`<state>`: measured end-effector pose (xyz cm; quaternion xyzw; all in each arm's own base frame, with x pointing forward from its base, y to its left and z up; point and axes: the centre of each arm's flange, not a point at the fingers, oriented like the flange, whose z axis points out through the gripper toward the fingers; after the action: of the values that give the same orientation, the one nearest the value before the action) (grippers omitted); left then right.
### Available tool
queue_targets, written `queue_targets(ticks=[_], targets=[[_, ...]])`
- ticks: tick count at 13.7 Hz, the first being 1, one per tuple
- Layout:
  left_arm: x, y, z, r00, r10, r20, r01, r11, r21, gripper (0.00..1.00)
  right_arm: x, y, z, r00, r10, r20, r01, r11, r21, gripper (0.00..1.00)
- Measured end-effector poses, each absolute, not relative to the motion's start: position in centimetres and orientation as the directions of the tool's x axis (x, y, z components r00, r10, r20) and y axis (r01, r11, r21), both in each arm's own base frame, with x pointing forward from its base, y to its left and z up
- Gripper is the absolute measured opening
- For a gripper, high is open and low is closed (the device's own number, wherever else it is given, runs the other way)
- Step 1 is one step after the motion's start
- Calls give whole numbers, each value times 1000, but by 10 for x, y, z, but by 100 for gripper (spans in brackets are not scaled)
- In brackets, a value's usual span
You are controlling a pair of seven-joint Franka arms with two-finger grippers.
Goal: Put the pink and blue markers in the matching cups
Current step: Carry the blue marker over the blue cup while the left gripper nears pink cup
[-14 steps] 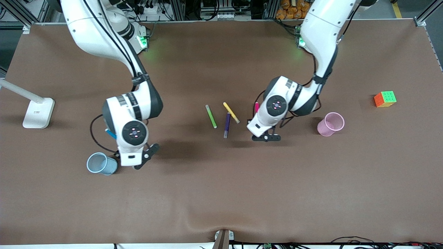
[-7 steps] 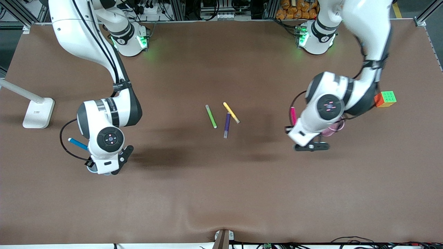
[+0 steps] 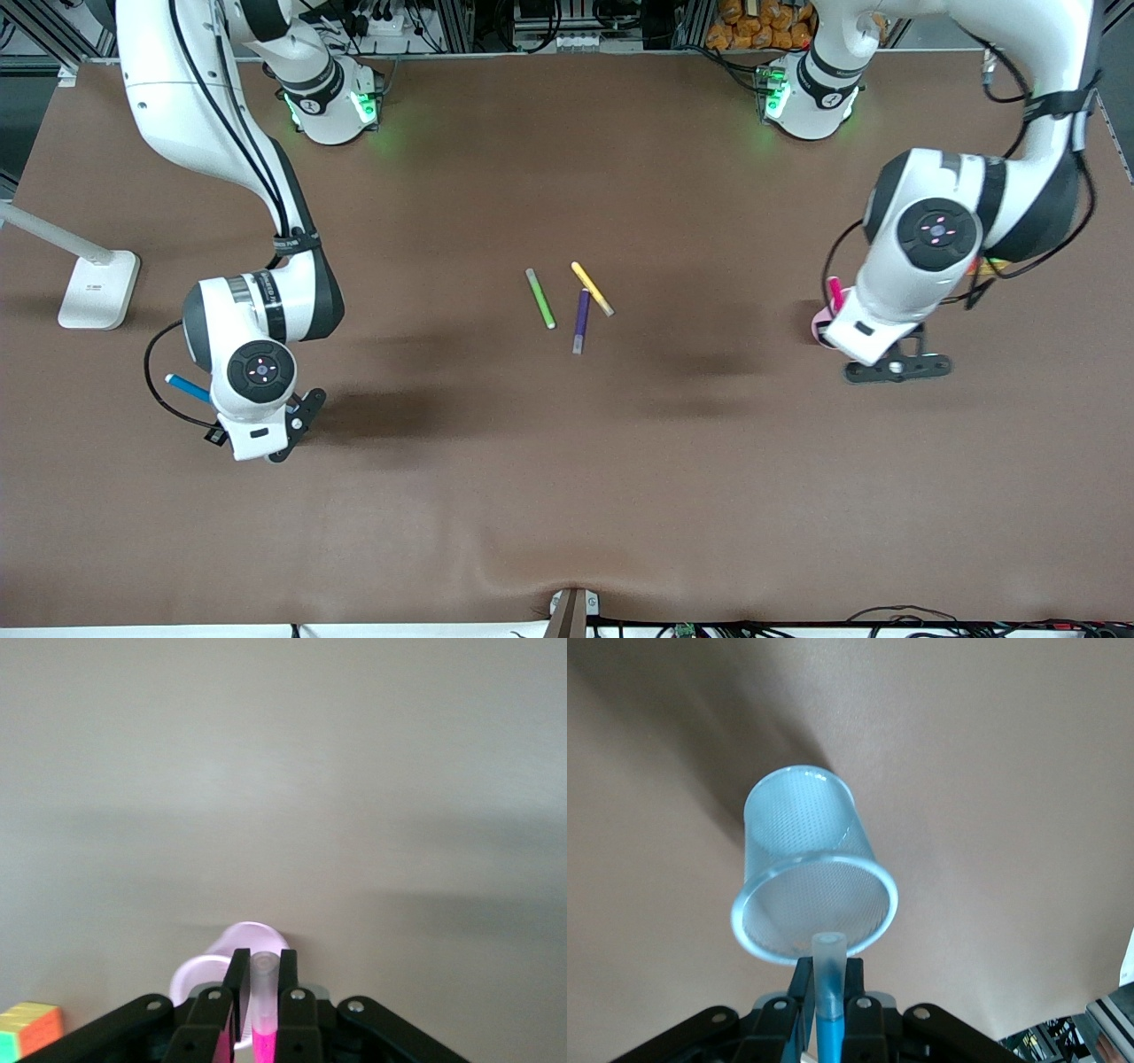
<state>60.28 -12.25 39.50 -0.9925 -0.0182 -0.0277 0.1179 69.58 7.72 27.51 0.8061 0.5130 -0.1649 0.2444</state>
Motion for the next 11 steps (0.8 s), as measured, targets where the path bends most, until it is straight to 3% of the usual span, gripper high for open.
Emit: queue_targets(ticks=[6, 11], targets=[[575, -84, 403, 983, -70, 168, -9, -939, -343, 16, 702, 59, 250, 424, 755, -500, 906, -354, 234, 17], [558, -75, 374, 960, -70, 271, 34, -932, -361, 16, 698, 67, 241, 436, 752, -494, 900, -368, 235, 17]])
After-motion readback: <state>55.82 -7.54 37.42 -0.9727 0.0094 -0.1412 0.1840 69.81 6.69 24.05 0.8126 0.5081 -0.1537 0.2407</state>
